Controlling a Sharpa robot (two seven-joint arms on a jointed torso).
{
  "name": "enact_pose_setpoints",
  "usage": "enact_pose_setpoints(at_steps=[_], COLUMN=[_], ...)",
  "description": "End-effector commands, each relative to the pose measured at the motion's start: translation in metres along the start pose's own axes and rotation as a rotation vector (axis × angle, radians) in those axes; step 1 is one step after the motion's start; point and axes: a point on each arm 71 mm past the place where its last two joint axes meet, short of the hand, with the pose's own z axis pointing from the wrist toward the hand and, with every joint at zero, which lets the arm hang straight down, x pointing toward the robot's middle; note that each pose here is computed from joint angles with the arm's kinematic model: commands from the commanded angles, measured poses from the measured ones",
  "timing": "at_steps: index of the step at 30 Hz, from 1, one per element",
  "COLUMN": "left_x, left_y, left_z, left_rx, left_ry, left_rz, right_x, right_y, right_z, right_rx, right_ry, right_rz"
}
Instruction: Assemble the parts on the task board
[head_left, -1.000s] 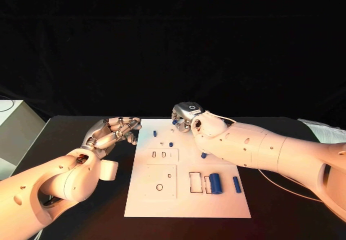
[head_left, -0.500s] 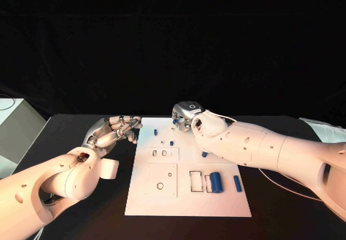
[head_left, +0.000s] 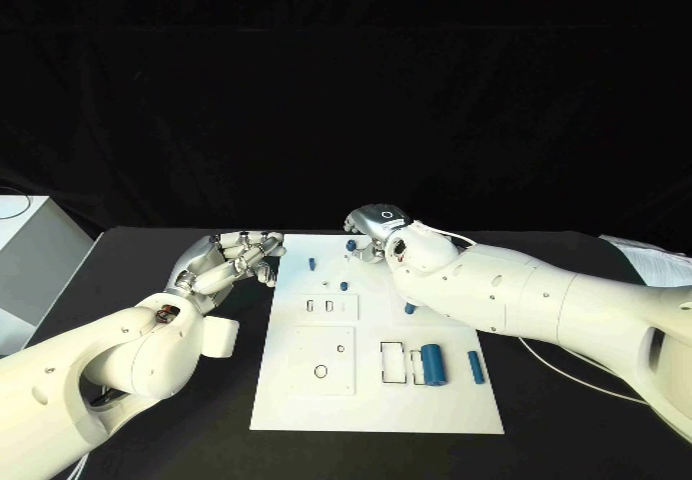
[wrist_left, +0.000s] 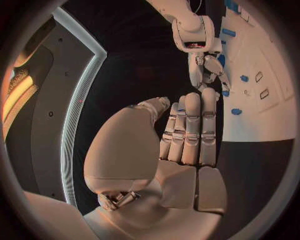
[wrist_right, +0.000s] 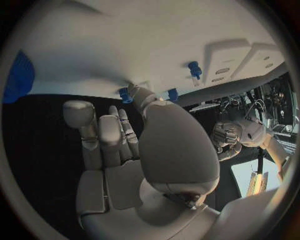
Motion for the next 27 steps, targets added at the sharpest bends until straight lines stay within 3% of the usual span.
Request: enact_pose_setpoints(at_steps=[1,8,13,16,20,27], left_x=[0.0025,-0.0018,-0.0028,-0.0024,-0.0019,-0.0006], left_y=[-0.0011,-0.0005,-0.0001,0.0006,0.0013,0.0035], left_z=[0.0003,-0.0001,-0.0003,0.0001,0.0005,0.0015], left_rx=[0.006,0.003,0.000,0.000,-0.001,-0.005], left_ry=[0.021,0.011,0.010,0.013,0.016,0.021], left_rz=[-0.004,0.002,0.001,-0.002,-0.004,-0.008], right_x=[0.000,-0.008,-0.029,-0.041,-0.046,-0.041], right_y=[-0.001,-0.013,-0.032,-0.049,-0.068,-0.096], right_z=[-0.003,-0.023,-0.039,-0.047,-0.053,-0.060], right_rx=[-0.008,-0.007,0.015,0.048,0.099,0.156], right_ry=[0.007,-0.033,-0.088,-0.089,-0.041,0.108], right_rz=[0.006,0.052,0.102,0.175,0.256,0.280])
